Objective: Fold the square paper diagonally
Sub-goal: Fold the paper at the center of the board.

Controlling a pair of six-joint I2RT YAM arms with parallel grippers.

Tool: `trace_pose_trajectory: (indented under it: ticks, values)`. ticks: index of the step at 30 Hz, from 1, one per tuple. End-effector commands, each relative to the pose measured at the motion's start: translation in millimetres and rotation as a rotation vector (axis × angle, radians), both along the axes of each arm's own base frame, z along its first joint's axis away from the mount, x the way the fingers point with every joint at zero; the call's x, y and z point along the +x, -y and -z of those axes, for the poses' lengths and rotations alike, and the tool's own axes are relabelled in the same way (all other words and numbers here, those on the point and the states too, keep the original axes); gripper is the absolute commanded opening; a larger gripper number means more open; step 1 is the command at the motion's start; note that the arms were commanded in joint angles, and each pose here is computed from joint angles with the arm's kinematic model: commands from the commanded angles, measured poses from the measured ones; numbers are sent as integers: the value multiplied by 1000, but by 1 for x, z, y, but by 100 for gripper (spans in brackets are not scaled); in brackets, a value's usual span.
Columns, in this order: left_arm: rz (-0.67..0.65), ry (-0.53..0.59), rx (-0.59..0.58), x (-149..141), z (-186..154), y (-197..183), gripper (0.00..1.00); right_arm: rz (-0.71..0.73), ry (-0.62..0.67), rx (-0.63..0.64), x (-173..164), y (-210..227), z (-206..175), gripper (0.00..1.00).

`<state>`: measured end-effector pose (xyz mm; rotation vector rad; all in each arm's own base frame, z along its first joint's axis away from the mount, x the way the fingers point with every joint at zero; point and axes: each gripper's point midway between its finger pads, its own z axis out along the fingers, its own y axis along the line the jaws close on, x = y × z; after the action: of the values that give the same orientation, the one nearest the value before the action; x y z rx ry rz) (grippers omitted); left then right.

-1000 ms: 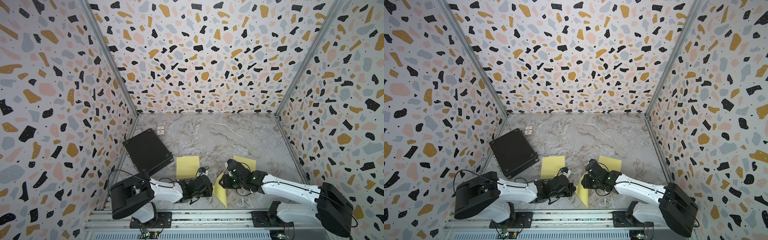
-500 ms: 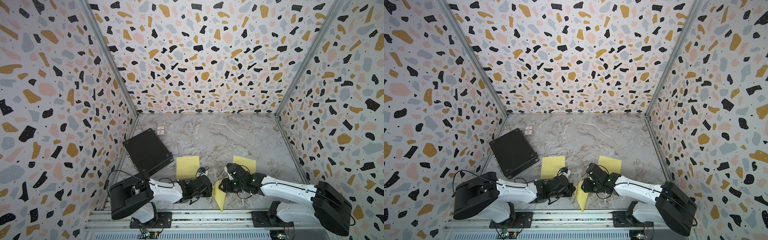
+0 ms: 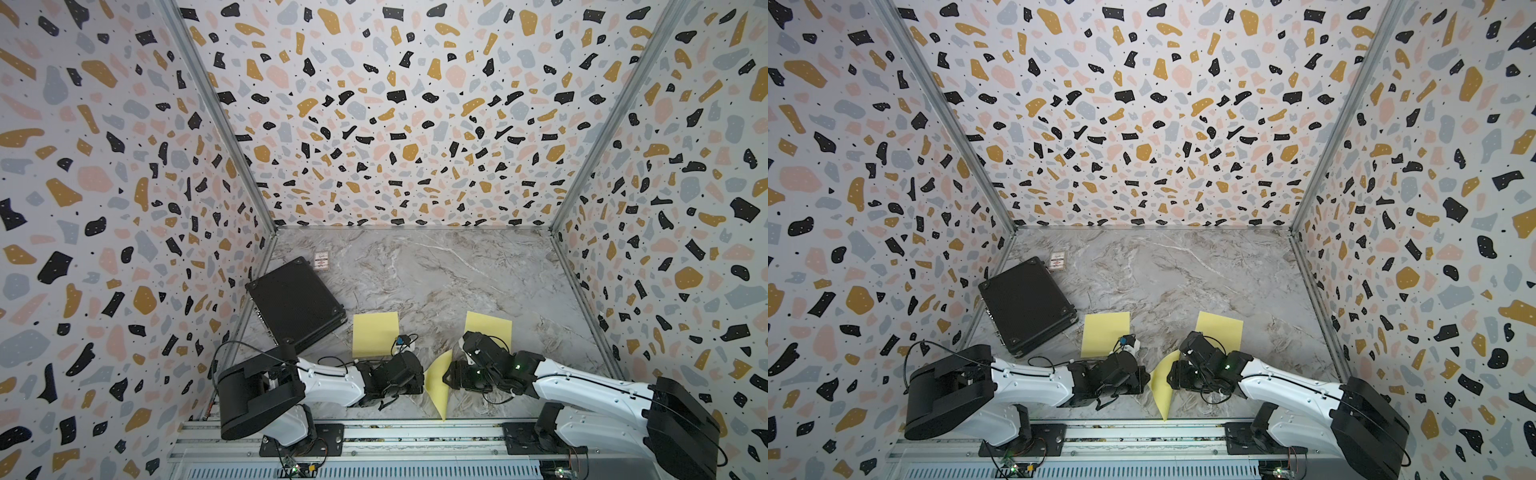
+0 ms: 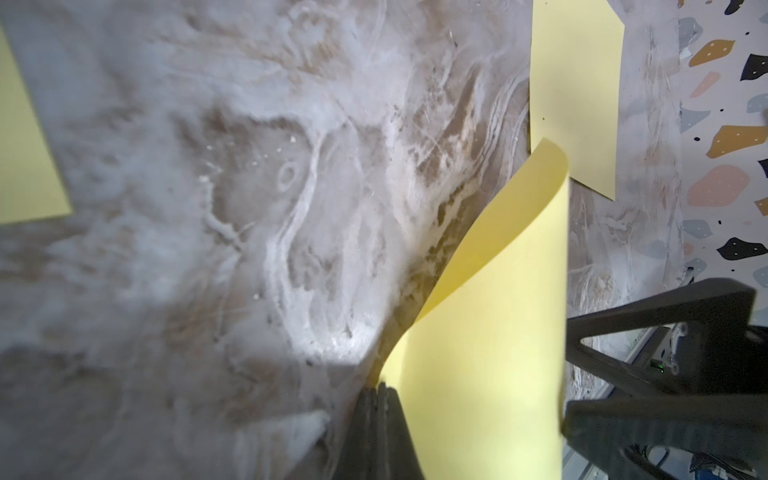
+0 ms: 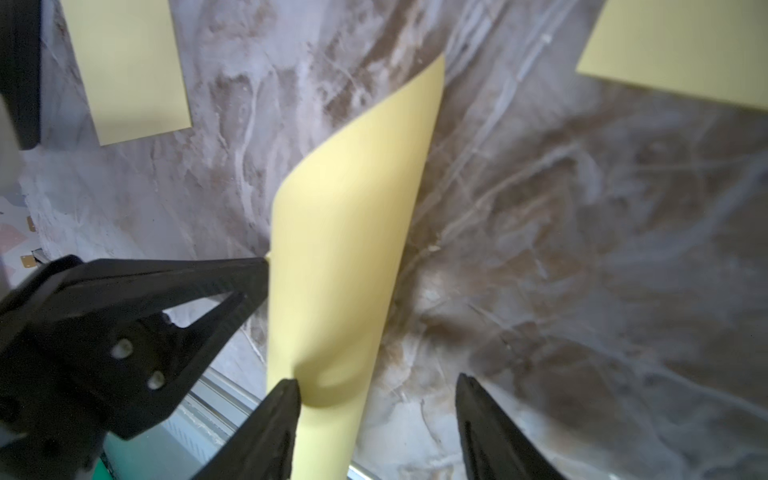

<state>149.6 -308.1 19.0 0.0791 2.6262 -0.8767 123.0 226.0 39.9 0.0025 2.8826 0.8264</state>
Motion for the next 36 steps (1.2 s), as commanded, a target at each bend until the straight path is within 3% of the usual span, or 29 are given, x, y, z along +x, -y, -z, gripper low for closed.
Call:
trace_pose_trajectory:
  ticks: [1,7,12,17,25,30,36]
  values:
    - [-63,-11,112,-1,20,-29,0,48,8,71,4,-9,-8,69]
    - [-161,8,152,7,22,-46,0,47,53,146,14,-27,-24,70]
    - [-205,37,184,13,16,-56,0,61,67,133,22,-32,-25,72]
    - [-194,32,188,12,17,-56,0,55,116,143,32,-39,-38,78]
    - [-145,9,136,6,18,-42,2,-35,107,142,36,-63,-38,79]
    - [-134,-1,118,5,19,-38,4,-98,85,114,35,-78,-29,75]
    - [-138,-6,119,4,22,-40,7,-109,65,7,31,-64,-8,67]
